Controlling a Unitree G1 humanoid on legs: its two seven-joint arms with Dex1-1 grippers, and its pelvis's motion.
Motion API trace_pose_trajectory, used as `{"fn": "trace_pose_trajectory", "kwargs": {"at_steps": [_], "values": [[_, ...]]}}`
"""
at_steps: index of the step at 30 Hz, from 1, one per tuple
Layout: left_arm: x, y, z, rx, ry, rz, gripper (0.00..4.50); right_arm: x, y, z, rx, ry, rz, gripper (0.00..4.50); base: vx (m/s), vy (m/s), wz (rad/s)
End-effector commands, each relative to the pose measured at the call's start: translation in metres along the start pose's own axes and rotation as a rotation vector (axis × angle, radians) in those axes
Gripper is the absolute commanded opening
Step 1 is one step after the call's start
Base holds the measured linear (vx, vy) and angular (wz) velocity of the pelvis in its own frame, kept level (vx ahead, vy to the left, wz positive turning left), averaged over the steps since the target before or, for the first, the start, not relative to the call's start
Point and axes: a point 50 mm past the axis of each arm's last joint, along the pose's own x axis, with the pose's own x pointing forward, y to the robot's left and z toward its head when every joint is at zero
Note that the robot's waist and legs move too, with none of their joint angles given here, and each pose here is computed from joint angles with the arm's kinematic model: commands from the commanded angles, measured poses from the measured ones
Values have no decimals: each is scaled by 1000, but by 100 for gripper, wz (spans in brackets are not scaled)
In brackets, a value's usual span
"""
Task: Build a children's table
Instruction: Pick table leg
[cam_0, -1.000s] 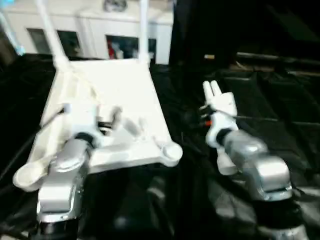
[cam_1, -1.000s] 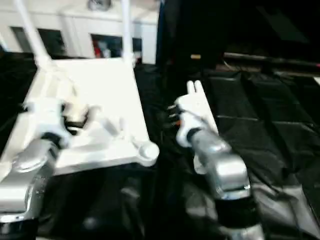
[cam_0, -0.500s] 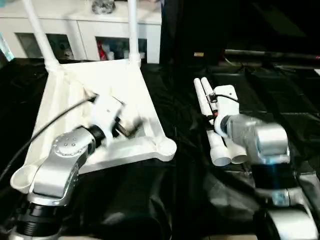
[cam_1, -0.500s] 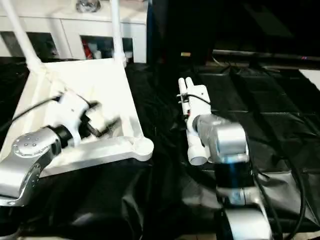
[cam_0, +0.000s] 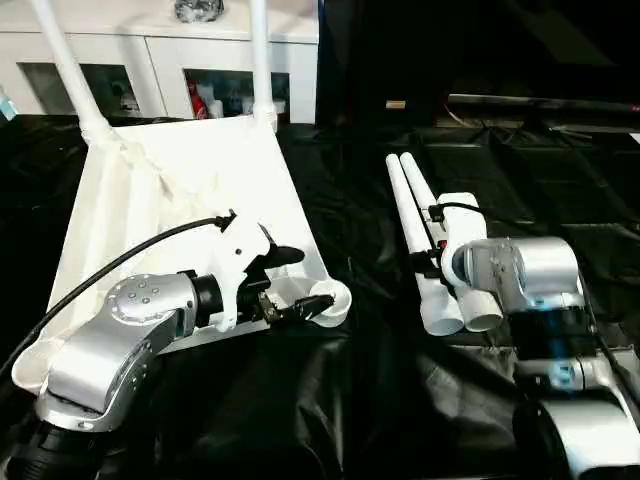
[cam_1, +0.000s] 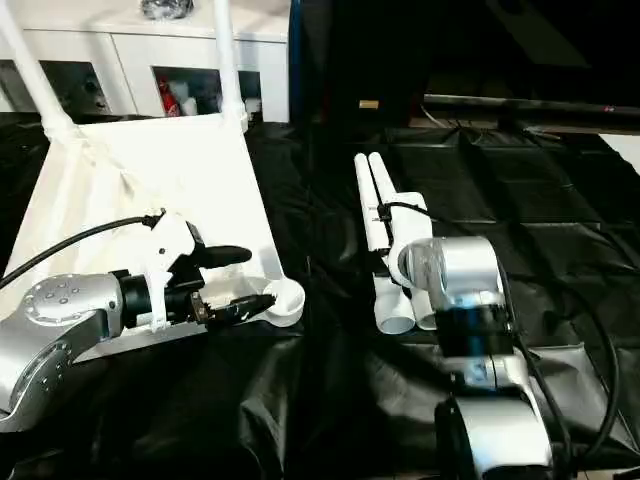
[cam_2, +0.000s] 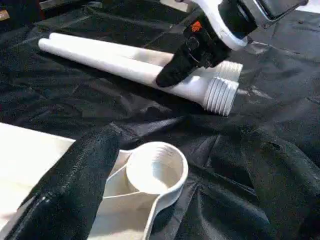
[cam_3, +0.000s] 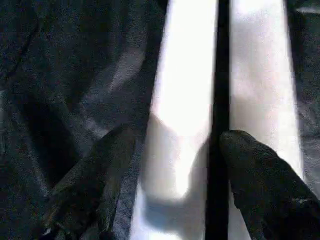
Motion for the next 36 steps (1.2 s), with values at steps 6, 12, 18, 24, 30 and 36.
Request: {"fn": "trace_pose_trajectory", "kwargs": {"at_steps": [6,12,18,24,30,36], "values": [[0,-2,1,9,13,-13,443,5,0,0,18,63,55,321,0,0,0],[0,-3,2,12,17,-20,450,8,-2,-1,20,92,55,258,0,0,0],[2,0,4,22,22,-17,450,12,-5,-2,19,101,57,213,0,0,0],[3,4,3,24,35,5,450,13,-9,-4,41,104,50,191,0,0,0],[21,41,20,-124,-74,278,450,3,-5,14,161,-90,205,188,0,0,0],[41,58,41,-398,-233,326,450,-11,5,27,146,-457,435,188,0,0,0]]}}
